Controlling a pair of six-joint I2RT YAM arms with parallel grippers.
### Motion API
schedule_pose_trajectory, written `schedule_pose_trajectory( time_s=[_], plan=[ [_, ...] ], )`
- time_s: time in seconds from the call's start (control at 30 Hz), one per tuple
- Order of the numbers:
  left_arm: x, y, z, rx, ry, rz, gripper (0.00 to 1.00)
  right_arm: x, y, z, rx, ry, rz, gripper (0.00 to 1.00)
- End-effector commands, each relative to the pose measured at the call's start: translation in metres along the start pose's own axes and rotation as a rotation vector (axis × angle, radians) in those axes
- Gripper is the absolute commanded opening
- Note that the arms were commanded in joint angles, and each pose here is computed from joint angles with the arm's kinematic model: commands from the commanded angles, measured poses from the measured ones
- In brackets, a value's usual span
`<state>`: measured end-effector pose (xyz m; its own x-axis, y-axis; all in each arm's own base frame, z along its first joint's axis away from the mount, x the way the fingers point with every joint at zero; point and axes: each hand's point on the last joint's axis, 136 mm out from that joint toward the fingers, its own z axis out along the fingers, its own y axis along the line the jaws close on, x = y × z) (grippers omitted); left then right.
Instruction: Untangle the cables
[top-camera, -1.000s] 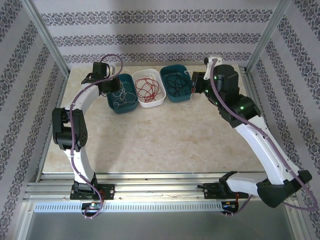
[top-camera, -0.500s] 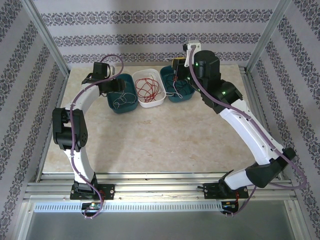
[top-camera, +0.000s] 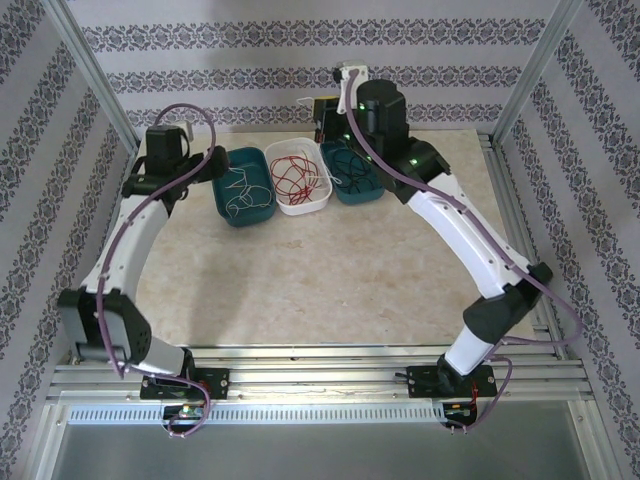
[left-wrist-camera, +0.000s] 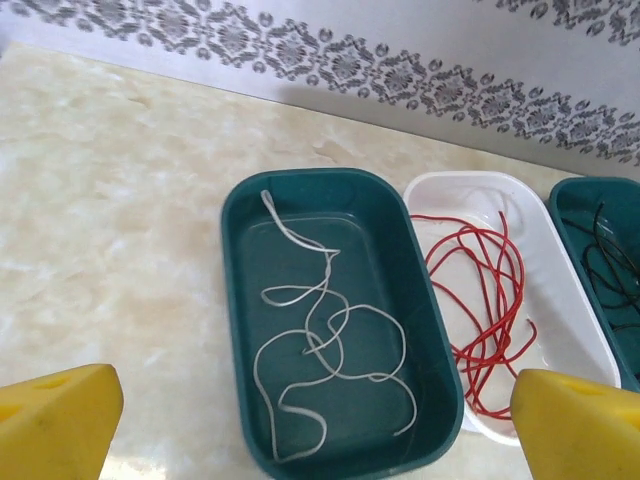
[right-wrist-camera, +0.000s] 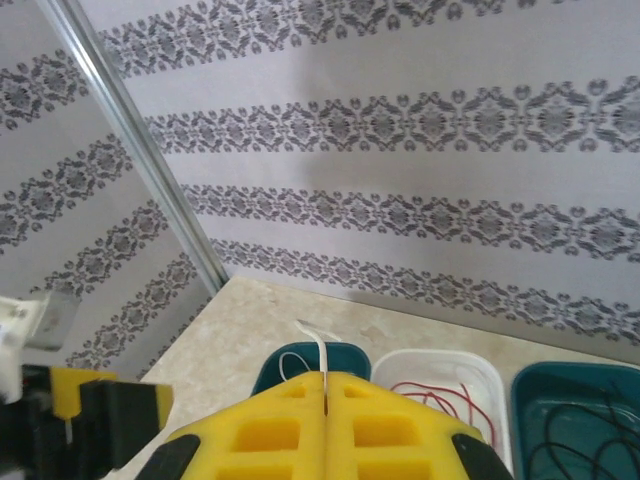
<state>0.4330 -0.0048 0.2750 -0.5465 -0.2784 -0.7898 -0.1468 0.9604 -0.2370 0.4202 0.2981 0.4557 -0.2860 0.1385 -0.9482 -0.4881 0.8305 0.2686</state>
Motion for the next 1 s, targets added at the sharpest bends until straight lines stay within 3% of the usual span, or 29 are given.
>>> schedule_pose_trajectory(
  time_s=[0.0,0.43,0.97],
  plan=[
    [0.015,0.023,-0.018,-0.082,-0.005,-0.039,0.99,-0.009,0.025,0.015,-0.083,-0.026,0.019,0.00],
    [0.037,0.043,-0.096,-0.129,-0.122,-0.075,0.99,0.025,0.073,0.099,-0.210,0.026,0.059,0.00],
    [0.051,0.047,-0.105,-0.133,-0.107,-0.067,0.99,0.136,0.077,0.195,-0.223,0.146,0.052,0.00]
  ],
)
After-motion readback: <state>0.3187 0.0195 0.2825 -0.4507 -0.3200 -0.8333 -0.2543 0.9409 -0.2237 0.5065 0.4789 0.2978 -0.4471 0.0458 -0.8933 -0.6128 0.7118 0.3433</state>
